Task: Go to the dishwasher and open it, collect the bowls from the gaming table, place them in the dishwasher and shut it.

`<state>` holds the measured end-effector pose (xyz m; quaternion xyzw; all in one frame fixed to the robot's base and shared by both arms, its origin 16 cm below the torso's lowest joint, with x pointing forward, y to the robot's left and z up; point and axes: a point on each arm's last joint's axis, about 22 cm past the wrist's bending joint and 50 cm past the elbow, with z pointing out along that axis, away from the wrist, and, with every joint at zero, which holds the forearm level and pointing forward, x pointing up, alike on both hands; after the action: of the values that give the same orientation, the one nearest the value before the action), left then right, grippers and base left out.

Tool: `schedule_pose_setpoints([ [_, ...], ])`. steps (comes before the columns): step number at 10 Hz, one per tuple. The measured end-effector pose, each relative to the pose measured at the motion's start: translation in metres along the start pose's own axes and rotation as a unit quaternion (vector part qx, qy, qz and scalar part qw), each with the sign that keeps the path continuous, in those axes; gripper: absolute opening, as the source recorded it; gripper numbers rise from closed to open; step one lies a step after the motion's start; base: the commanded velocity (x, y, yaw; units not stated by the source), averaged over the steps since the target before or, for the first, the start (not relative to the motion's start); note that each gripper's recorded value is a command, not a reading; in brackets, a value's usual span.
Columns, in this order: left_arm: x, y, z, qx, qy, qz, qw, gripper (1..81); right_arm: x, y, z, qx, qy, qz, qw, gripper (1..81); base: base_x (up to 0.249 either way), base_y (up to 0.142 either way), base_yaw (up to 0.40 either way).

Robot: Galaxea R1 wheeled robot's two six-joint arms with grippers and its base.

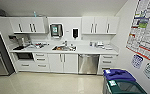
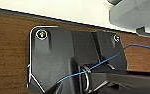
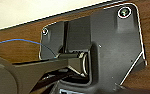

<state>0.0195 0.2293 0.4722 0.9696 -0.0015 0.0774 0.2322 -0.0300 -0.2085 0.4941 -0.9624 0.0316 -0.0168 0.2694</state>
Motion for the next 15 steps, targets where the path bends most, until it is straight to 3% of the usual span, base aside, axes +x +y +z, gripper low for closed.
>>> schedule_pose_setpoints([
  [15,0.0,0.004,0.002,-0.003,0.0,0.0,1.0,81.1,0.002,0.005,0.008,-0.01,0.001,-0.001,0.9999,81.1,0.098,0.0,0.0],
])
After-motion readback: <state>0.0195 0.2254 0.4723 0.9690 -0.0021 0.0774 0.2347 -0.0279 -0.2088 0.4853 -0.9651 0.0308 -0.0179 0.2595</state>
